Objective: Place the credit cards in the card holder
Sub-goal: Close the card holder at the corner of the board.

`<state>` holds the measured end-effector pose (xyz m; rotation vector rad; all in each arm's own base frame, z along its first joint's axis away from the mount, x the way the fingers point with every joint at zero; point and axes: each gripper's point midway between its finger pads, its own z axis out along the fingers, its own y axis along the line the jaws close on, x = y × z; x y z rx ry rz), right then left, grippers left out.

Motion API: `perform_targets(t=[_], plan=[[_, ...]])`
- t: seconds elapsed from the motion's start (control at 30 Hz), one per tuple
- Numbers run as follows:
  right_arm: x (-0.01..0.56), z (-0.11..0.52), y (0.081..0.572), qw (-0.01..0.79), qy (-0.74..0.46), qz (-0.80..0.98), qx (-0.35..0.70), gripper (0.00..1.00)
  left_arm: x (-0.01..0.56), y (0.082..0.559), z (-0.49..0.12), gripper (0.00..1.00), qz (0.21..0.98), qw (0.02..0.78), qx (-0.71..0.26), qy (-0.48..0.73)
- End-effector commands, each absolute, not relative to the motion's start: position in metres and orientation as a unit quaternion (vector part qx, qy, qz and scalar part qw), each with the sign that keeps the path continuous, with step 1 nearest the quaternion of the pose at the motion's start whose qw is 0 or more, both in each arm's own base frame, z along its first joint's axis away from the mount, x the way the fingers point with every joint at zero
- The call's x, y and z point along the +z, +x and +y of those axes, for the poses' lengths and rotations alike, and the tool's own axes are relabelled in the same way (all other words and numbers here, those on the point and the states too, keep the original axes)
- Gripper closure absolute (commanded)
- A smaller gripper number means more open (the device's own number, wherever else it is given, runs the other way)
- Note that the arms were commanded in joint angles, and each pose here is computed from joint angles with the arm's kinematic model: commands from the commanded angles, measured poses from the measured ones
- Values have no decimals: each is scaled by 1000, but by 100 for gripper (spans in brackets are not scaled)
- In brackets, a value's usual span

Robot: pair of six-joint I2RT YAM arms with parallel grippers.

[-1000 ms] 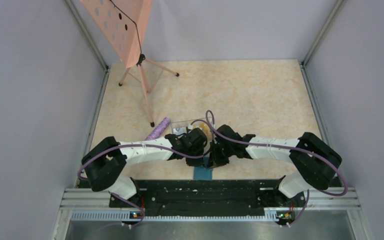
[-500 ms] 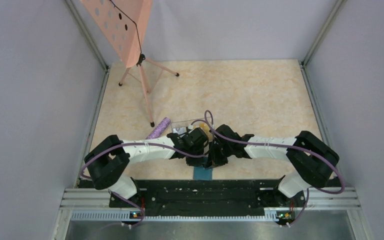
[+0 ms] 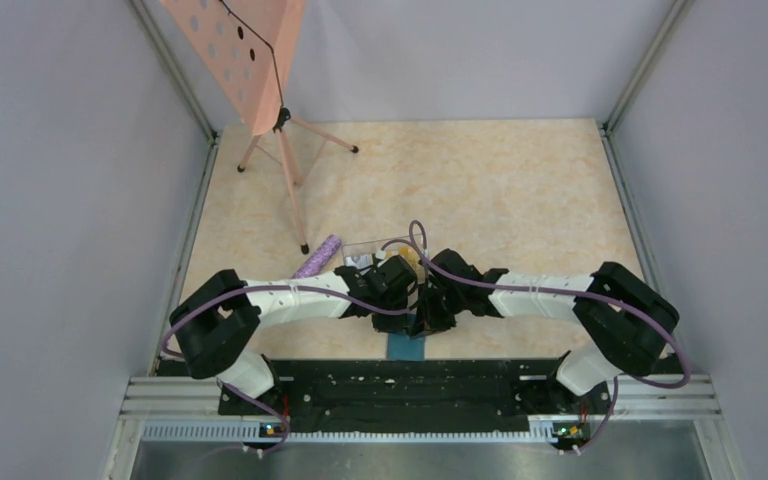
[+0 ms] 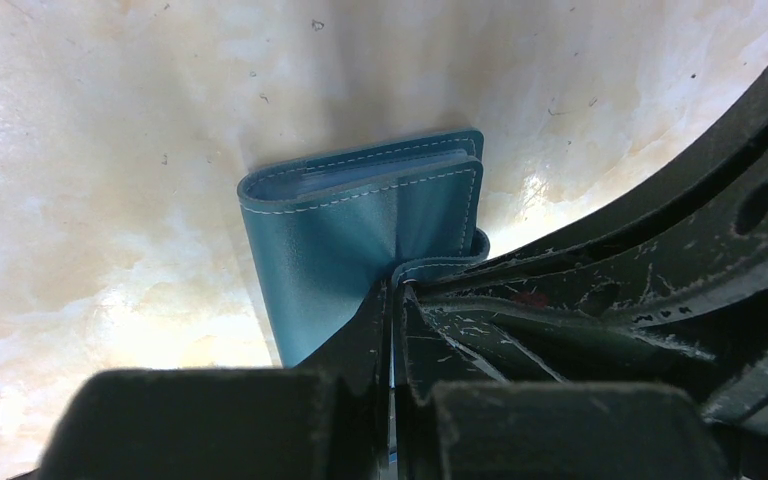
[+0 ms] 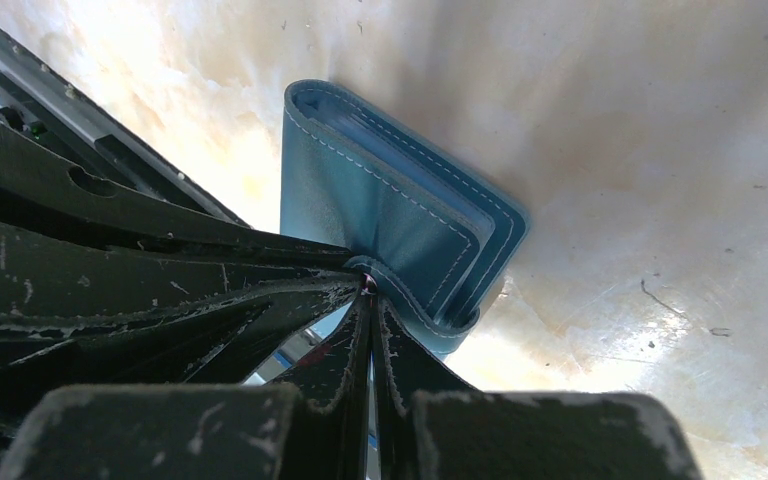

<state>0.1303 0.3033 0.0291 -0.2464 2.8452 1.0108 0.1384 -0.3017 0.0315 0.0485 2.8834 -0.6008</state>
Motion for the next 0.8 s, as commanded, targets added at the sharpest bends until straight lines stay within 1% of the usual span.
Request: perform_targets(t=[0.0,0.13,0.33,0.43,0.53,0.77], plan=[[37,308,136,88,-88,935,331,100,-4,116,-272,100,989,64,-128,23],[39,308,137,95,-88,934,334,100,3,120,-275,100,987,76,-138,23],[45,308,139,107,-87,930,340,100,30,131,-289,100,978,106,-176,25],[45,307,139,108,-87,930,339,100,37,131,-291,100,977,109,-181,26],[41,307,138,103,-87,932,338,100,39,136,-287,100,977,124,-172,23],[35,308,134,92,-88,932,338,100,30,131,-281,100,980,113,-162,22]])
